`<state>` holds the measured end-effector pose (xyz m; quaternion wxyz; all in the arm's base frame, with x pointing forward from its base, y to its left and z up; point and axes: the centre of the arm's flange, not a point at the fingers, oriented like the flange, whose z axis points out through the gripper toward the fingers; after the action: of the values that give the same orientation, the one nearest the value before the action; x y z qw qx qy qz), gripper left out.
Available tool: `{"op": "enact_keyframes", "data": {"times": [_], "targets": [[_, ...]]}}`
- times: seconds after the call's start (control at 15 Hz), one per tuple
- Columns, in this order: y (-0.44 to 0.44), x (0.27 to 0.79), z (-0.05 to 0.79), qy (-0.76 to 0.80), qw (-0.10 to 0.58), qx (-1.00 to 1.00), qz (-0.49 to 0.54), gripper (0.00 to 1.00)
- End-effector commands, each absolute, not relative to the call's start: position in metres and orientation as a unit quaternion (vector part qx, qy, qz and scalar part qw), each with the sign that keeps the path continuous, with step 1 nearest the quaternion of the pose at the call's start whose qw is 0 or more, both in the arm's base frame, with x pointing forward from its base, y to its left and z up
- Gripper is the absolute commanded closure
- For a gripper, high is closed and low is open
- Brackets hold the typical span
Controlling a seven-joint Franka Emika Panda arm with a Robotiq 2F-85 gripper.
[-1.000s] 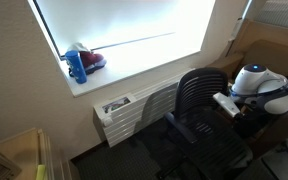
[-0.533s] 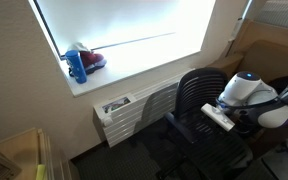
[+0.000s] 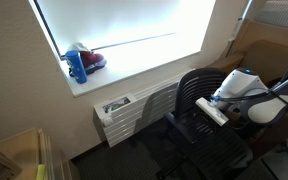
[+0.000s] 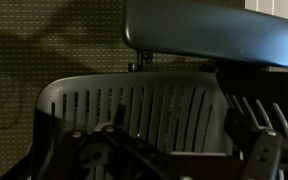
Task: Pick the black garment on the chair, put it on the sofa then move the black chair
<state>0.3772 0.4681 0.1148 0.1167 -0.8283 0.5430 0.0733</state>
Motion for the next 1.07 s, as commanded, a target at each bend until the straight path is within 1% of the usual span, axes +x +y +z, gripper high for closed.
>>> {"op": "enact_keyframes", "data": {"times": [0.0, 0.33, 0.4, 0.53, 0.67, 0.73, 0.8, 1.0], "targets": [[0.466, 0.384, 0.117, 0.569, 0.15, -0.795, 0.147, 0.0], [0.468, 0.395, 0.115, 0.59, 0.181, -0.742, 0.261, 0.0], [0.476, 0.387, 0.129, 0.583, 0.169, -0.764, 0.221, 0.0], [0.47, 0.394, 0.126, 0.585, 0.171, -0.76, 0.225, 0.0], [0.473, 0.39, 0.125, 0.582, 0.169, -0.763, 0.223, 0.0], [0.473, 0.395, 0.119, 0.637, 0.156, -0.724, 0.214, 0.0], [0.47, 0.399, 0.111, 0.657, 0.152, -0.706, 0.217, 0.0], [0.455, 0.41, 0.086, 0.716, 0.136, -0.663, 0.171, 0.0]]}}
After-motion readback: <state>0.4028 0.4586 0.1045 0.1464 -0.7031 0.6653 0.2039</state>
